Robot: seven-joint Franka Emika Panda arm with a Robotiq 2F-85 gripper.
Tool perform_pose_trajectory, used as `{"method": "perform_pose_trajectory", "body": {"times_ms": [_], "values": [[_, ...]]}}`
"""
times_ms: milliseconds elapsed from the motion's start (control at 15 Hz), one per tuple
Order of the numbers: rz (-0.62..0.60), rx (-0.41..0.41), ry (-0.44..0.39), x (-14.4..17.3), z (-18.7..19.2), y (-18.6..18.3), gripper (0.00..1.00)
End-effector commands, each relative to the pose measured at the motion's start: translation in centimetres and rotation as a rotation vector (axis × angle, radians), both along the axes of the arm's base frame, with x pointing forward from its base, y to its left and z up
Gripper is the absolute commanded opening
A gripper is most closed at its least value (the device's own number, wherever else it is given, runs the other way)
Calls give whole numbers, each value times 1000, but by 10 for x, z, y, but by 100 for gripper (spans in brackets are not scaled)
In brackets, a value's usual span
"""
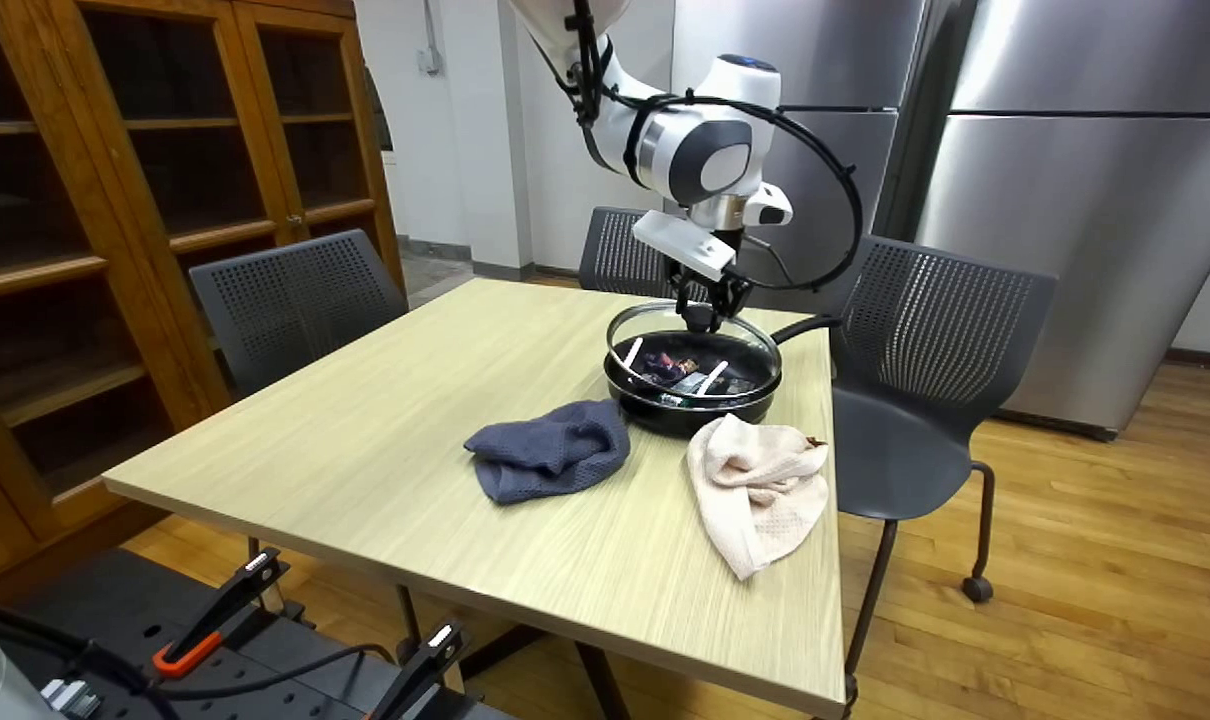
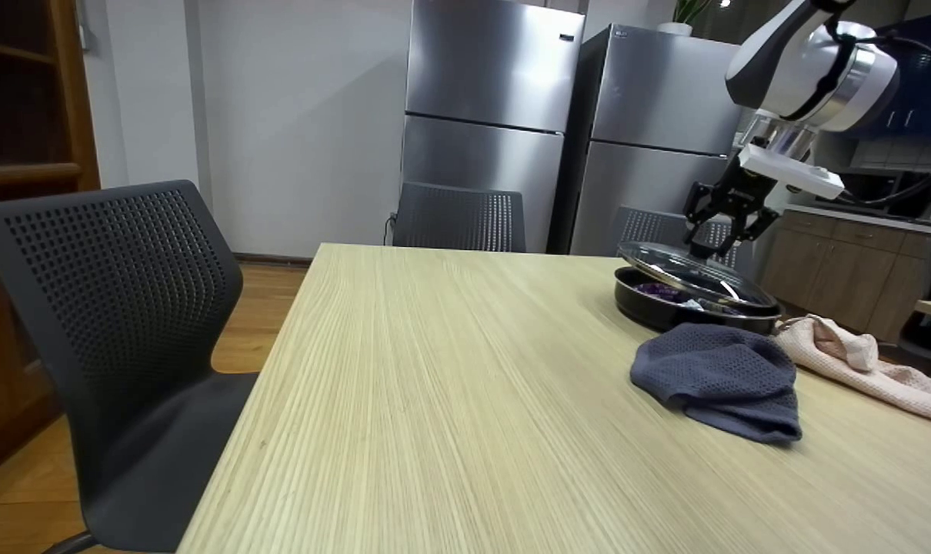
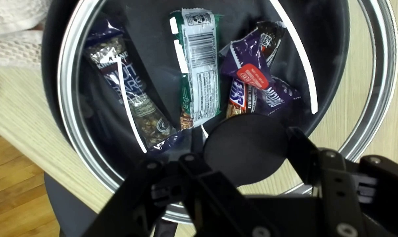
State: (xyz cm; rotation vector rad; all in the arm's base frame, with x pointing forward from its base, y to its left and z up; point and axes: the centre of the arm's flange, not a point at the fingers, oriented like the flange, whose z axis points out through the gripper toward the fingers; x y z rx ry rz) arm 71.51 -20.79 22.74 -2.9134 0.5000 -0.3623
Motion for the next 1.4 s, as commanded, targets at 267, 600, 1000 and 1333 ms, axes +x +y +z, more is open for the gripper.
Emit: {"method": "perform_pose_trajectory", "body": {"times_ms": [267, 600, 1000, 1333], "values": [[-74, -26, 43, 15, 19, 6, 39], [-98, -39, 73, 11, 21, 10, 39], [-108, -51, 83, 8, 25, 14, 91], [-97, -56, 51, 11, 47, 19, 100]]}}
